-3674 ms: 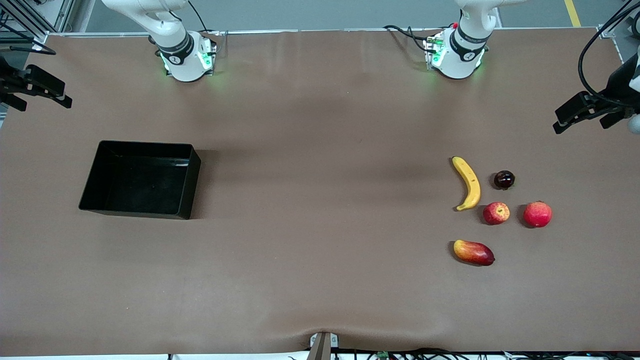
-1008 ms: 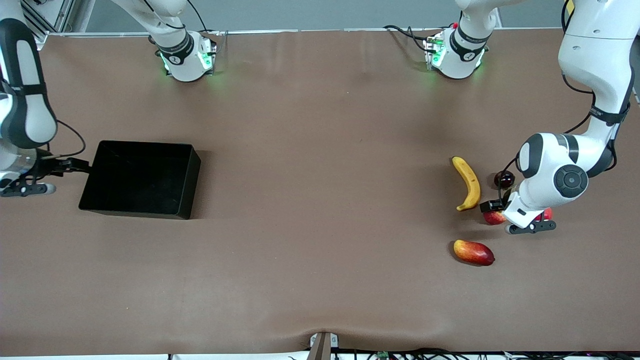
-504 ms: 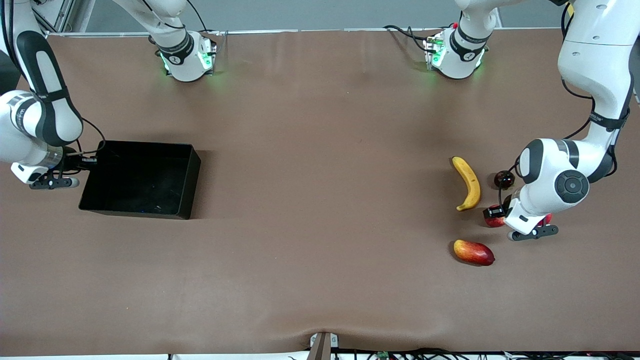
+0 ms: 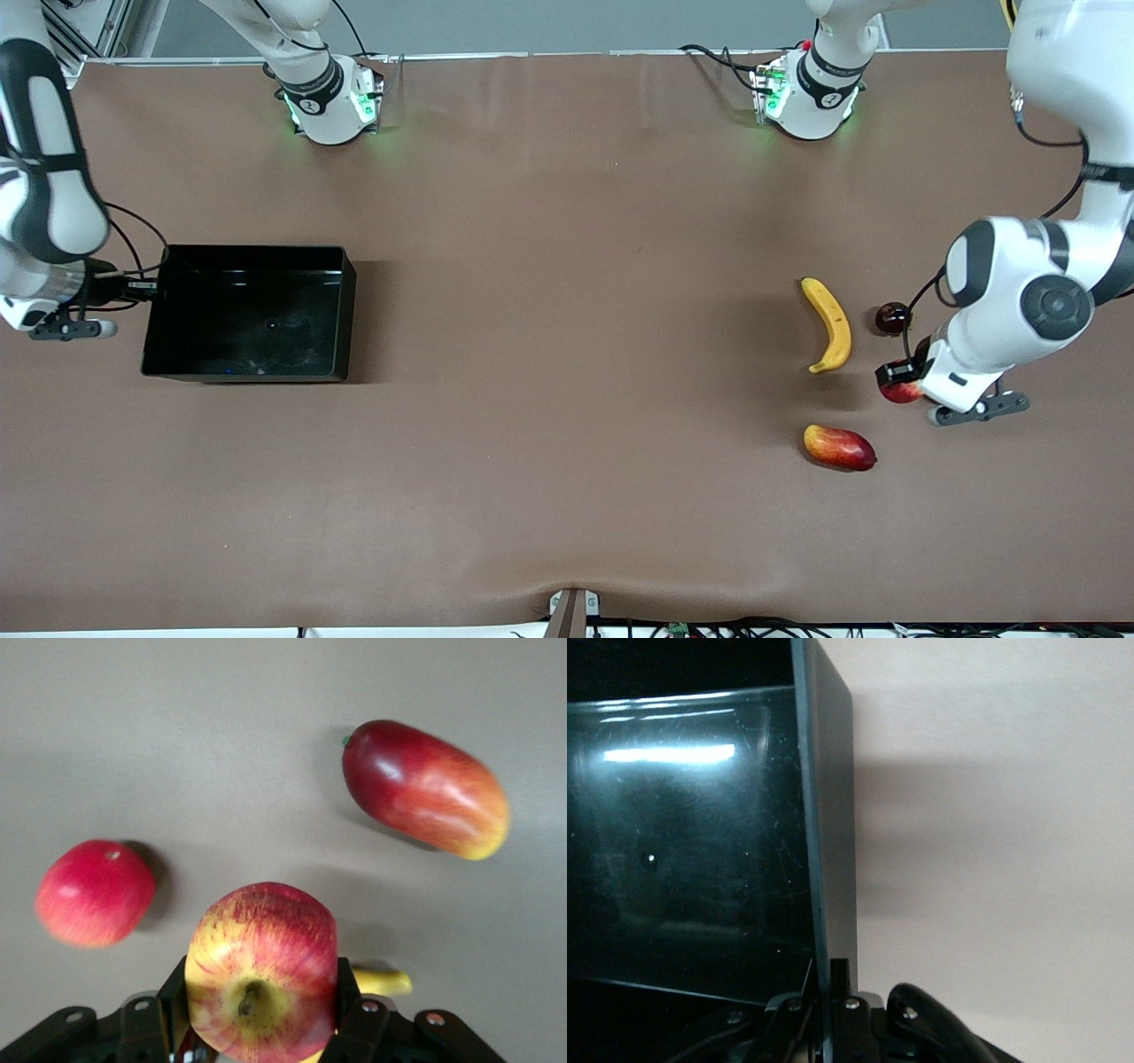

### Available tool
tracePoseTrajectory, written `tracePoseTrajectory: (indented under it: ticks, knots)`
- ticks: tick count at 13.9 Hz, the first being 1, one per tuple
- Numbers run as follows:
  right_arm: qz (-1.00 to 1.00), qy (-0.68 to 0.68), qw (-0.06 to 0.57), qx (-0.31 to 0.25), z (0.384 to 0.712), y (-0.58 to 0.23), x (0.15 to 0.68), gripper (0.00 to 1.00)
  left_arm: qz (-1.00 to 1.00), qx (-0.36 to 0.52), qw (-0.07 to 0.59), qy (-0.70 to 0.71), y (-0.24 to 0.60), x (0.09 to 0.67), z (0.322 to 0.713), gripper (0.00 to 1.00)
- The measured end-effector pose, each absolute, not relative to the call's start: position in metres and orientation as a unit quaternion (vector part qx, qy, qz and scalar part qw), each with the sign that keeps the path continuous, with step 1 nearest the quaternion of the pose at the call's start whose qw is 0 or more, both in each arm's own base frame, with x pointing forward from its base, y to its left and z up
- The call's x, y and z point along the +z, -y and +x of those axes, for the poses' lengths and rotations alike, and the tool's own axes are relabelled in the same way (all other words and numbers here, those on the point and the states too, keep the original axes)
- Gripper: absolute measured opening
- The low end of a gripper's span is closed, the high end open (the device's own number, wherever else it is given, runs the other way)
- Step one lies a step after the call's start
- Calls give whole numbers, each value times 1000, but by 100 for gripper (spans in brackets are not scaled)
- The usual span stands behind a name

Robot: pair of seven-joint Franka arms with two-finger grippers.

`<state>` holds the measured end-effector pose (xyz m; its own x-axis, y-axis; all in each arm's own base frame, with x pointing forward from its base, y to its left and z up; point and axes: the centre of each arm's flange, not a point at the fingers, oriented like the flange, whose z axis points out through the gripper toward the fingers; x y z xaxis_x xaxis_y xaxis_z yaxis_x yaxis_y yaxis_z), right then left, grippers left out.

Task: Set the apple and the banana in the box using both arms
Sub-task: 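Push the black box toward the table middle with the right gripper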

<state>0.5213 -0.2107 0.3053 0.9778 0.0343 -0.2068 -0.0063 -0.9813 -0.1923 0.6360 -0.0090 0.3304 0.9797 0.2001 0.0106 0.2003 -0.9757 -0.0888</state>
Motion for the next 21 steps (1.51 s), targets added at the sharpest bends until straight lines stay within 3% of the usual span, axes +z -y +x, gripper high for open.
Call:
tracePoseTrajectory:
  ticks: [6, 11, 16, 21]
  knots:
    - [-981, 20, 154, 116, 542, 115, 364, 6, -991, -9, 47, 121, 65, 386, 621, 64]
    - [-984, -34, 114, 135, 553, -69, 380, 6, -990, -12, 40, 135, 104, 408, 619, 64]
    - [-988, -80, 100, 86, 518, -247, 345, 6, -989, -11, 39, 142, 110, 411, 618, 64]
    - [-990, -77, 86, 86, 485, -349, 281, 6, -989, -14, 37, 145, 116, 414, 618, 64]
